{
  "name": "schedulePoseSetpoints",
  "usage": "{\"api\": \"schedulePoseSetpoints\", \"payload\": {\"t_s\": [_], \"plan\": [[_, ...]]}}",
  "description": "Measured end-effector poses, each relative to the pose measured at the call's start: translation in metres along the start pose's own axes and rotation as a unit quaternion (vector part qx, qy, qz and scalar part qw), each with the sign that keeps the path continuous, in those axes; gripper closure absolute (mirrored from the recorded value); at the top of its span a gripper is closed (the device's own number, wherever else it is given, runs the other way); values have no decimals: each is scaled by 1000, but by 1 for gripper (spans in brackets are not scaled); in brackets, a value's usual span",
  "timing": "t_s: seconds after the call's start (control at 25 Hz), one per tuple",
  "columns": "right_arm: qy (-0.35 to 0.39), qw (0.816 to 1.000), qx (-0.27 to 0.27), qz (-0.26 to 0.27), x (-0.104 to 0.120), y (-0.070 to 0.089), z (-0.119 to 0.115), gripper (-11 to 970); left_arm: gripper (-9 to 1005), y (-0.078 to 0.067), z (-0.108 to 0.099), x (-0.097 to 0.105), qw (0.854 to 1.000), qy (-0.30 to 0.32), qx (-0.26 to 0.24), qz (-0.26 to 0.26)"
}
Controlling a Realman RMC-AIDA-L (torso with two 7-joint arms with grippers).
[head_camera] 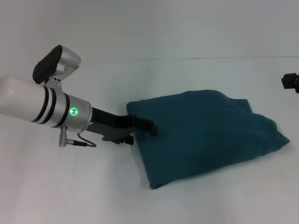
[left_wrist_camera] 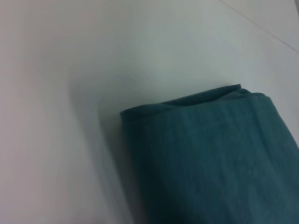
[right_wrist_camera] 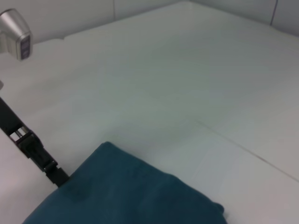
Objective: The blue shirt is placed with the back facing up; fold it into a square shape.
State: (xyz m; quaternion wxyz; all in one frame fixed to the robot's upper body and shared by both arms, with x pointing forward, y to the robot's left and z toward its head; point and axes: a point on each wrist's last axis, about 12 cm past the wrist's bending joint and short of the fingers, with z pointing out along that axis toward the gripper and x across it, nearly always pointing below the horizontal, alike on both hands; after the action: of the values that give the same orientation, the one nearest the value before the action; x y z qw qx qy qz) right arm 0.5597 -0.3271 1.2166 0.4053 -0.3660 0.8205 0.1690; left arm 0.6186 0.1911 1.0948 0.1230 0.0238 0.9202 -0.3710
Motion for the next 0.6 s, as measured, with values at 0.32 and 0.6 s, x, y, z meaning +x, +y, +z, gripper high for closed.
{"api": "schedulePoseSetpoints", "payload": {"t_s": [0.32,0.6], "plan": [[2,1000,1,3,-3,-1,4,849,108,-3,10,2,1000,7,-13,9],[0,1000,20,5,-7,-6,5,519,108,-16,20,5,999,29,-12,35]]}}
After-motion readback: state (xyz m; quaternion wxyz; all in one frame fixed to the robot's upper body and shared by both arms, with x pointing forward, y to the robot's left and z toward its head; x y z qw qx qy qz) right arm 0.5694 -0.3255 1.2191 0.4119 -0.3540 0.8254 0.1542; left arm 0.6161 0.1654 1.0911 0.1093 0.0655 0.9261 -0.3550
